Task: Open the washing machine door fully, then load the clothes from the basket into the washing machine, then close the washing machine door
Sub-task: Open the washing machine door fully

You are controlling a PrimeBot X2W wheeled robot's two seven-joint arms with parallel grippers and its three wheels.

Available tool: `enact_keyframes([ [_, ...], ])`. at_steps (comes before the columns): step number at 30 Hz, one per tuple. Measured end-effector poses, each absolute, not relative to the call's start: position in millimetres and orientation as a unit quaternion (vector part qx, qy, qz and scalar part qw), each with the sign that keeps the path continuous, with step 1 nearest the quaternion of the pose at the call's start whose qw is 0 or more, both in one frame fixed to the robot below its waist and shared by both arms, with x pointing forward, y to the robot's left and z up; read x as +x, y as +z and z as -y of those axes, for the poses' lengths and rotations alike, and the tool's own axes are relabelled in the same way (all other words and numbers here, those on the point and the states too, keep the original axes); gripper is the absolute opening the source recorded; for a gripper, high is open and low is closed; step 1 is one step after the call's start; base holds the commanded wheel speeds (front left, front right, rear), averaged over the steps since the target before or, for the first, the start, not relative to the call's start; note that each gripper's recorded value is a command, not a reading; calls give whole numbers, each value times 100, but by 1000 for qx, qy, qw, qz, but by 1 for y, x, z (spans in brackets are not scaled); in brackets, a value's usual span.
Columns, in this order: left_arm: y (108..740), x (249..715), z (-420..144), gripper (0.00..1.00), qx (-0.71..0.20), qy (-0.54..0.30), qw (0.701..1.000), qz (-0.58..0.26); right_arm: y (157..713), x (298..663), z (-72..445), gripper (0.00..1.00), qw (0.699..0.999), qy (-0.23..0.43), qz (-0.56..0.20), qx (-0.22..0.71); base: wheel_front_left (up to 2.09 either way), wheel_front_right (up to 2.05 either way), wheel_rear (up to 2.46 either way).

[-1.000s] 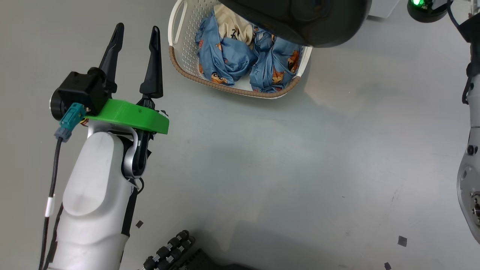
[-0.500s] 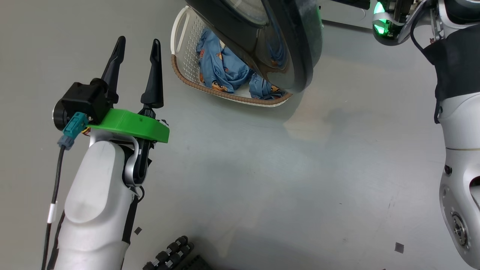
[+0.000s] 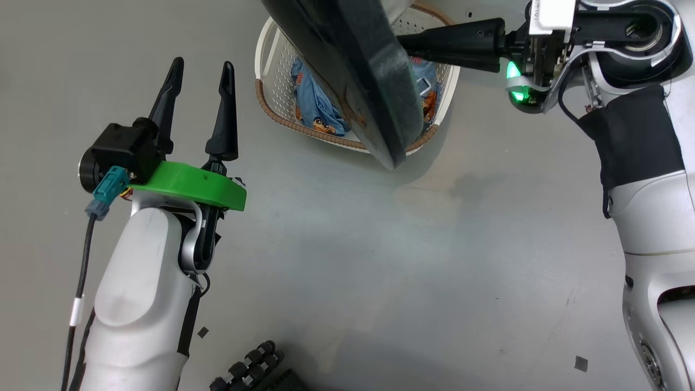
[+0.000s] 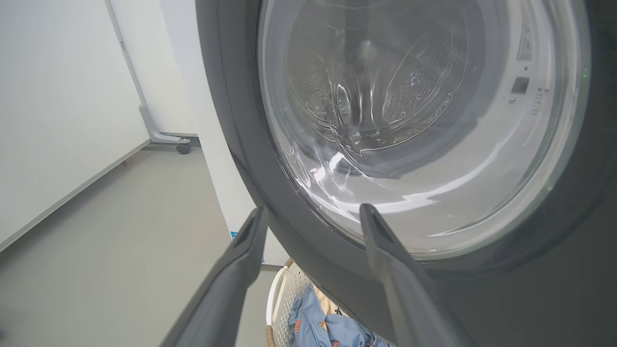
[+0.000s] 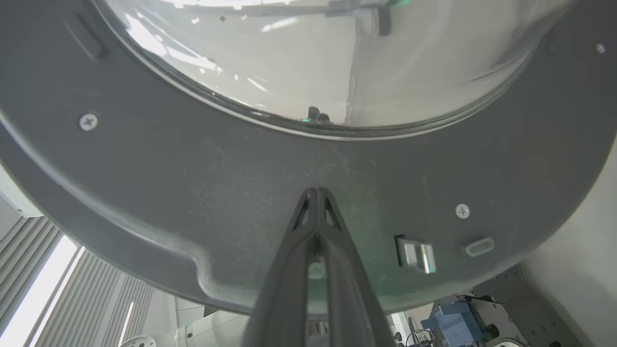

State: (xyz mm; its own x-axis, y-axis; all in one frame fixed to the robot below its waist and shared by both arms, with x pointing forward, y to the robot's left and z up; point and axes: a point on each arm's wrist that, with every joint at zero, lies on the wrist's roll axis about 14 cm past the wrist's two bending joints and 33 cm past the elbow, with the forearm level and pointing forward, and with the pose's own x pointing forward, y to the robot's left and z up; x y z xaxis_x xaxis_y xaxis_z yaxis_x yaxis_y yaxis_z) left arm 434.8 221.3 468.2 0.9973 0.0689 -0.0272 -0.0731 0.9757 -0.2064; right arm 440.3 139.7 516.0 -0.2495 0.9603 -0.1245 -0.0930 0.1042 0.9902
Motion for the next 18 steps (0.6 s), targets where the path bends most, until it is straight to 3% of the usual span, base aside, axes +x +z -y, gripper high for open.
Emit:
enact_keyframes([
  [10,470,431,-226,100,-107,43,993,-8,525,405,-154,0,416,582,-572,401,0,0,0],
  [18,471,430,-229,100,-106,47,993,-8,527,386,-166,0,395,590,-578,402,0,0,0],
])
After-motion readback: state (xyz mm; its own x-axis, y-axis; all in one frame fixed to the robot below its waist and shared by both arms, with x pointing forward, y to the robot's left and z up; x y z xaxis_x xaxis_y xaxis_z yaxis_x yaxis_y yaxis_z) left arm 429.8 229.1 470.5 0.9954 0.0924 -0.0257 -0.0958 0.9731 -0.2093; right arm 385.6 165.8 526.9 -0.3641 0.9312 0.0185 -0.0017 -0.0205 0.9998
